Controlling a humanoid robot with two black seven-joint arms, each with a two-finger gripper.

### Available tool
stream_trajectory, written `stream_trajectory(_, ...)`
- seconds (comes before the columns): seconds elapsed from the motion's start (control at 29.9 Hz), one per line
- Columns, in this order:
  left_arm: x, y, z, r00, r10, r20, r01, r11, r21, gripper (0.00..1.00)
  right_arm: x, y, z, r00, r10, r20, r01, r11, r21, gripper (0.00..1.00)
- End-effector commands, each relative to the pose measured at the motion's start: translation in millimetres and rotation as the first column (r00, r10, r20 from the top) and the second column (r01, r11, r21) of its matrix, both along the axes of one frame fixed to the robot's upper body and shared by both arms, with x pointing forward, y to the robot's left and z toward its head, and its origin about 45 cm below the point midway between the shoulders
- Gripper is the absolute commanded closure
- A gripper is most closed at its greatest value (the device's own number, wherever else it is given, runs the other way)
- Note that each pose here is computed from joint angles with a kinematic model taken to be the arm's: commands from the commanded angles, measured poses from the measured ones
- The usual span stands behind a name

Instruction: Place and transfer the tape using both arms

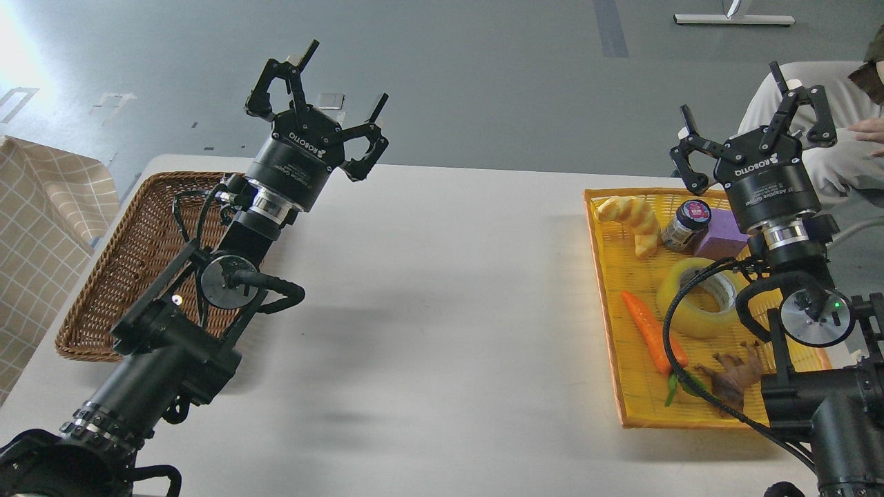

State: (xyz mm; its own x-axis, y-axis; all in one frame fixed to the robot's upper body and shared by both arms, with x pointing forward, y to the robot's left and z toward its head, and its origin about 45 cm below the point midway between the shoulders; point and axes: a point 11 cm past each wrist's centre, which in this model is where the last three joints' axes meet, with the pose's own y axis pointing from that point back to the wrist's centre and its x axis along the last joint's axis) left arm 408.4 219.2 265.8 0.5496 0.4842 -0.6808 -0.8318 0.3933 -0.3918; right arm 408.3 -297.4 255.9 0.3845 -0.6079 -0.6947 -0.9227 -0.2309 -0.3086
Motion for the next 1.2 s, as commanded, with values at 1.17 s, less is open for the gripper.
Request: stream_trajectory(1.17, -0.2, -0.9, -0.5, 1.0, -0.001, -0.001, 0.001, 1.0, -0.003, 0.02, 2.0, 3.4, 2.3, 1.0, 0.01, 0.004, -0.01, 1.0, -0.005, 0.0)
